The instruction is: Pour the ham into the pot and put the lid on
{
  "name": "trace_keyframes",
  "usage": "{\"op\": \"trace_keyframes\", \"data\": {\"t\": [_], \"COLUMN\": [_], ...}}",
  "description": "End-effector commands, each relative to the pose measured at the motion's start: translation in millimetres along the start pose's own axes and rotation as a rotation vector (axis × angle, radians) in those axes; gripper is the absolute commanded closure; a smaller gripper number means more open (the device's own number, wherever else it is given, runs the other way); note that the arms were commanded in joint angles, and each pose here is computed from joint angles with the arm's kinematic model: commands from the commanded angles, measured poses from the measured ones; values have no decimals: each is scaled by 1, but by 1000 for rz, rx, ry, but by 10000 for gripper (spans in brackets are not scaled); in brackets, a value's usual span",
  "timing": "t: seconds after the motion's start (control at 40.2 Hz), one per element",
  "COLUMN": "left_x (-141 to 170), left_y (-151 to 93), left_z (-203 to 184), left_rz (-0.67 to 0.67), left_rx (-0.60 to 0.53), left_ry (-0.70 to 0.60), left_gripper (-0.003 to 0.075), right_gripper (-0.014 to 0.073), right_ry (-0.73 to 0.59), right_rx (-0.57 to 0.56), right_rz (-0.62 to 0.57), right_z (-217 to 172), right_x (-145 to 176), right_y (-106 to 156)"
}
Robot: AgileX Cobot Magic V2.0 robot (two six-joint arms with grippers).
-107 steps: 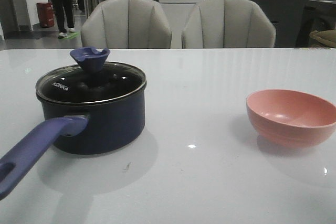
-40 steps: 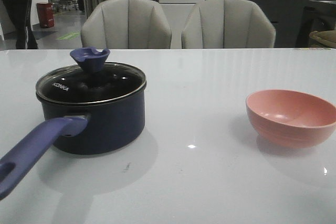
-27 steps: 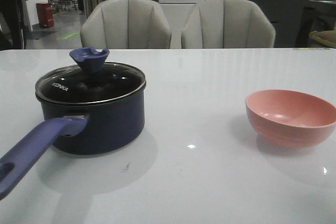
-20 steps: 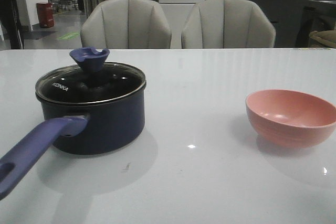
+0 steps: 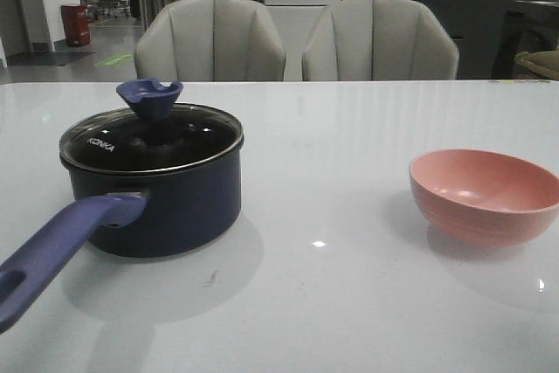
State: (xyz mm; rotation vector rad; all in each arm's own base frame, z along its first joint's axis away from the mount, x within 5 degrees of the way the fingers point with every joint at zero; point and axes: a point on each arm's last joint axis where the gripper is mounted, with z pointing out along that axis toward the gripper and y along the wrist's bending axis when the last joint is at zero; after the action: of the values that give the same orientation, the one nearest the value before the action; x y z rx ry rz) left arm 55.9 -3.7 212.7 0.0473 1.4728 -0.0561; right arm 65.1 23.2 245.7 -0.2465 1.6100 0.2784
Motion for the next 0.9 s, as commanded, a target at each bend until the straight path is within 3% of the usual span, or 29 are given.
{"op": "trace_keyframes", "data": {"t": [0.0,0.398,0.473,0.598,0.871], "left_x": [-2,-2,-2,-2,-2], "left_y": [1,1,1,1,1], "left_z": [-1,-1,-1,-1,-1], "left_rz": [-21,-21,-21,-21,-21], "left_rx": [-5,-5,-5,-5,-5], "left_ry": [-83,-83,-83,-83,-83], "left_gripper": [607,607,607,607,607], "right_gripper": [449,449,449,449,449], "right_ry": [-92,-92,-91,-95,-144], "right_rx": [15,15,23,75,241], "right_rz": [-7,-9,-55,-92,-38], "right_z": [-1,-1,-1,-1,-14], "right_x": [-15,-15,-15,-11,16], "right_y": [-1,-1,-2,-5,-15]}}
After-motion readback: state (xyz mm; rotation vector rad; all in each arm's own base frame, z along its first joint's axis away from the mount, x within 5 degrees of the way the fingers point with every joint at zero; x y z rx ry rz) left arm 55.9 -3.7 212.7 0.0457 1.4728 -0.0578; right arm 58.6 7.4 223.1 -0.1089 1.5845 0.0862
